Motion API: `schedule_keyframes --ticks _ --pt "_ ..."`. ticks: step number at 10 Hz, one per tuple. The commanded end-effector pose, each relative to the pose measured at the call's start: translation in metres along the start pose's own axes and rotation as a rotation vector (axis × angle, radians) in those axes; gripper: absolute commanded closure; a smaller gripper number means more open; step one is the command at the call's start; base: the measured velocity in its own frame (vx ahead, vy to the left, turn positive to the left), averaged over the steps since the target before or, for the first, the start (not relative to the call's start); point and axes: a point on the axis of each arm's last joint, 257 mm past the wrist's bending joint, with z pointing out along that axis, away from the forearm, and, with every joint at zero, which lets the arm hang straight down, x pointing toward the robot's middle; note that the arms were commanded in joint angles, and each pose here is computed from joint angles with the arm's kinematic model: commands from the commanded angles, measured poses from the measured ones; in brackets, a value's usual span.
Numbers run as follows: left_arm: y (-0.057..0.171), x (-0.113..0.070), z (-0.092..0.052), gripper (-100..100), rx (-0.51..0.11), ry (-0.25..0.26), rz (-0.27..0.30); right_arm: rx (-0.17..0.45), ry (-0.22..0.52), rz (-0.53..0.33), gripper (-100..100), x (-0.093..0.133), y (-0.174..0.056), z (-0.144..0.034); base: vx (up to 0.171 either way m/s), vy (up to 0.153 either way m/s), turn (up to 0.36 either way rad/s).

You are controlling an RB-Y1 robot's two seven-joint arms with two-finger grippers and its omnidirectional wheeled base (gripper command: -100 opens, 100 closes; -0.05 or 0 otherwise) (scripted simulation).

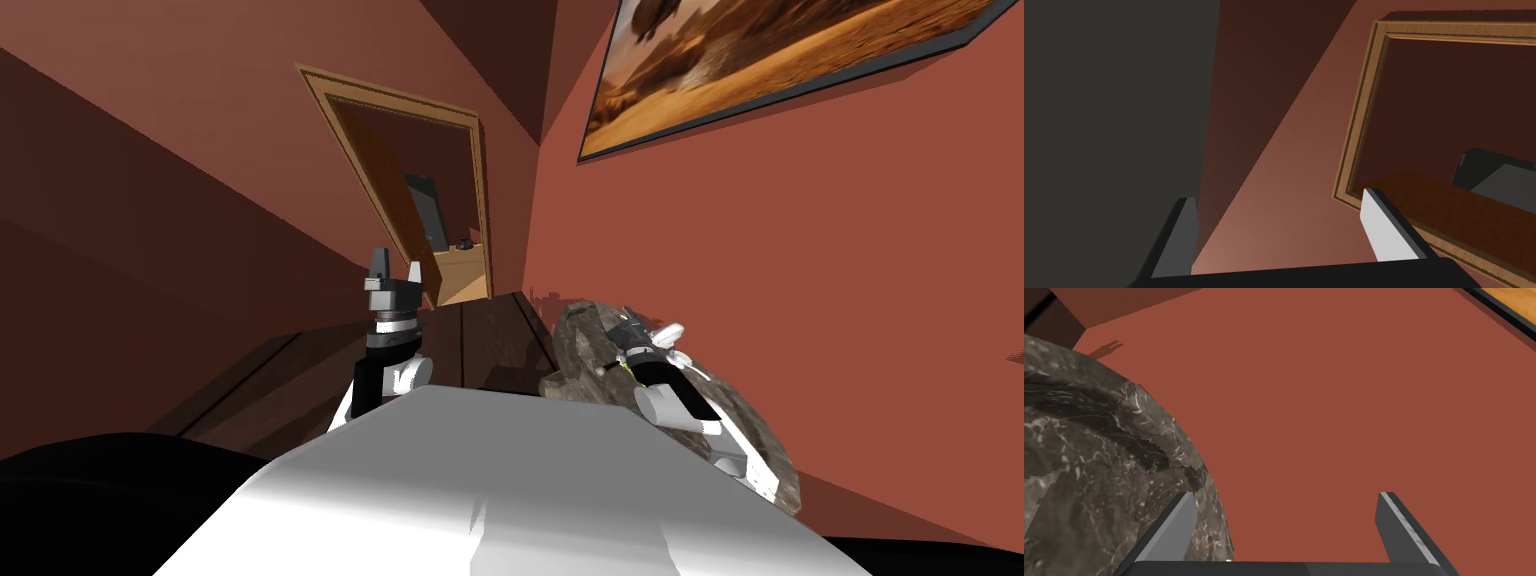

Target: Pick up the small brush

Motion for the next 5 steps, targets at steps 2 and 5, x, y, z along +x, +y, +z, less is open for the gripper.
schedule_keyframes --ticks 2,5 --pt "0.0 0.0 0.0 0 0.0 0.0 0.0 0.079 -0.054 0.072 -100 -0.029 -0.014 0.001 0.128 0.049 -0.088" --pt "0.0 0.0 0.0 0 0.0 0.0 0.0 0.147 -0.11 0.139 -100 -0.052 -0.028 -0.001 0.086 0.029 -0.052"
